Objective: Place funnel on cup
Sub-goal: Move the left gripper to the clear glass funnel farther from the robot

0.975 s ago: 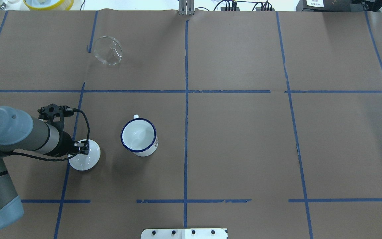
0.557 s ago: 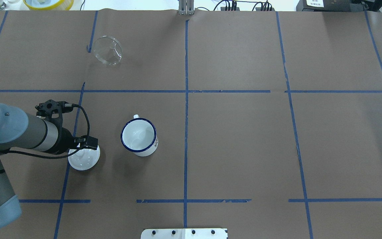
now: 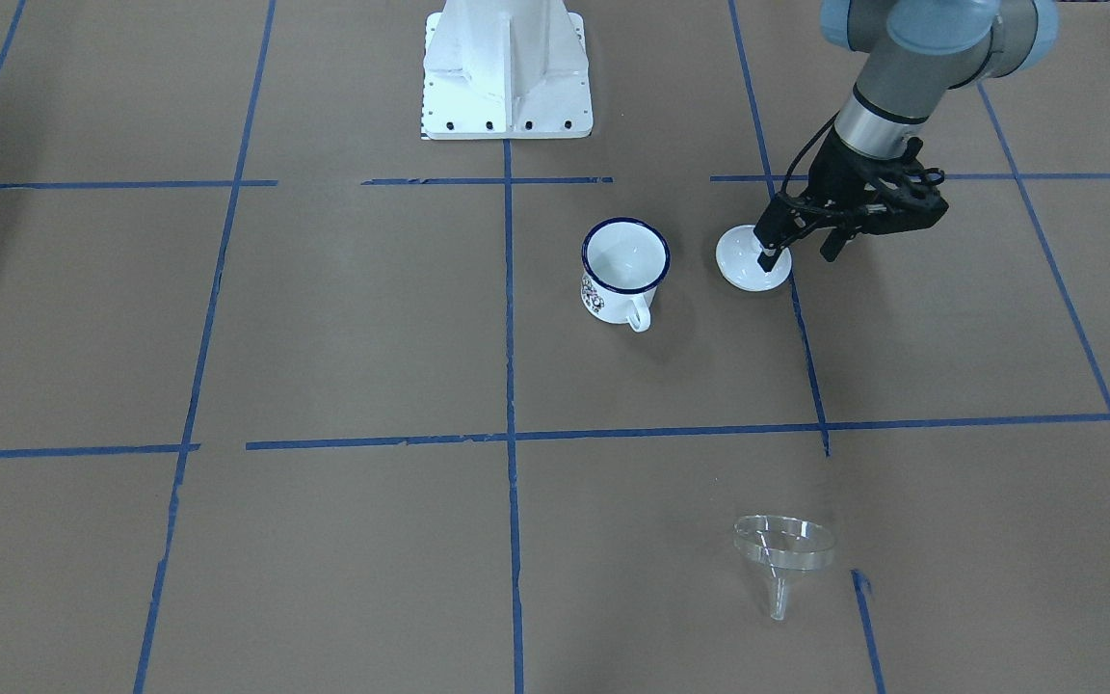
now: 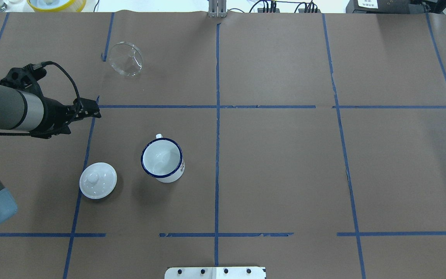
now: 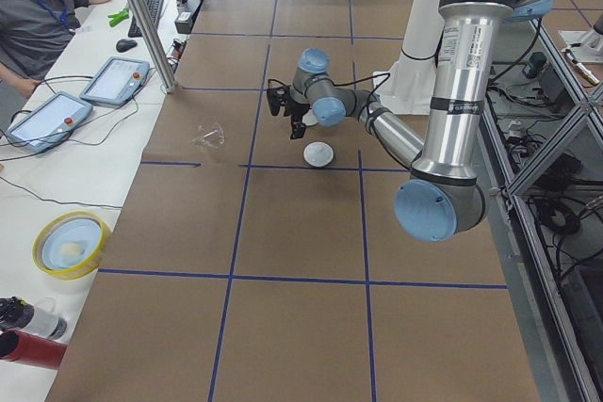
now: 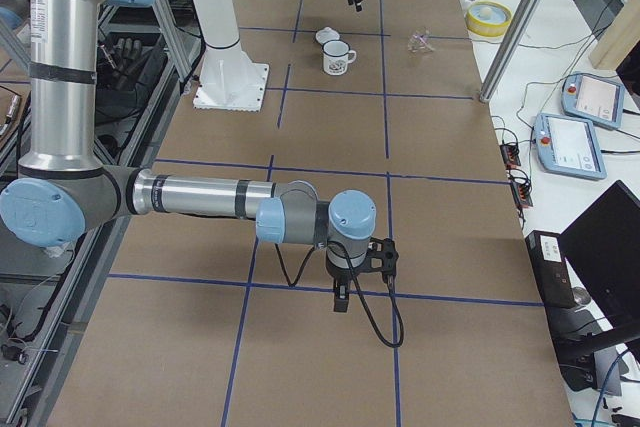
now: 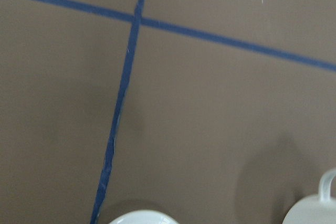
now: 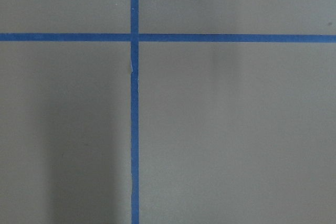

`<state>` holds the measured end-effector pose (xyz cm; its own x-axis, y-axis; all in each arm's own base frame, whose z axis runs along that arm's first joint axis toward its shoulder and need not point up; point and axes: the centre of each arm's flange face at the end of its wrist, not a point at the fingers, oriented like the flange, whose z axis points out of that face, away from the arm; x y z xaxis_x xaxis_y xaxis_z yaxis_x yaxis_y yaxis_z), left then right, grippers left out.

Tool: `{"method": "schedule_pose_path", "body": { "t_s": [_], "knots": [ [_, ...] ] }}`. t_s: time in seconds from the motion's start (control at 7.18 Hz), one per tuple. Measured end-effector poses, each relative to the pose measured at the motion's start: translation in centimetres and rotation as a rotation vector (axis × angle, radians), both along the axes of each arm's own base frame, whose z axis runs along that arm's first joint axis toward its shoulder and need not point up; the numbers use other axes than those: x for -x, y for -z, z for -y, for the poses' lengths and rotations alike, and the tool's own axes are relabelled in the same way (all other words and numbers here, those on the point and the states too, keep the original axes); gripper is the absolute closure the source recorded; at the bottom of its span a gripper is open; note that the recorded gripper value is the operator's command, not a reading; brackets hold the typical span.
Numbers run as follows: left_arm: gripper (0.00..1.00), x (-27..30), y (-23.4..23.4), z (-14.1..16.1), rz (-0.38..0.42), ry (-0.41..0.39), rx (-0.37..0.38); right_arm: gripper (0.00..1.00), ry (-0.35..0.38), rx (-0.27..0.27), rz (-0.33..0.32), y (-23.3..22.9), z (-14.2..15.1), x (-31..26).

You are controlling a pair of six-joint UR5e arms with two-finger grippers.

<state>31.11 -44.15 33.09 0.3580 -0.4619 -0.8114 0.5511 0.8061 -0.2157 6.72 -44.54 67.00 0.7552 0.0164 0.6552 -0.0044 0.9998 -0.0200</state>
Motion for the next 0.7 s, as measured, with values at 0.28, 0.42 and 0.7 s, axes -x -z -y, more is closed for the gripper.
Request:
{"method": "schedule_pose_path", "body": {
  "t_s": [0.28, 0.42, 0.7],
  "knots": [
    [0.0, -1.1, 3.9, 3.0, -0.153, 0.27, 0.157, 0.0, 0.0, 0.0, 0.0, 0.0, 0.0, 0.0],
    [0.0, -2.8, 5.0, 5.1, -0.219, 0.385, 0.244, 0.0, 0.0, 0.0, 0.0, 0.0, 0.0, 0.0],
    [0.0, -6.2, 4.3, 9.4, -0.36, 0.555, 0.335, 0.0, 0.0, 0.0, 0.0, 0.0, 0.0, 0.0]
  ]
}}
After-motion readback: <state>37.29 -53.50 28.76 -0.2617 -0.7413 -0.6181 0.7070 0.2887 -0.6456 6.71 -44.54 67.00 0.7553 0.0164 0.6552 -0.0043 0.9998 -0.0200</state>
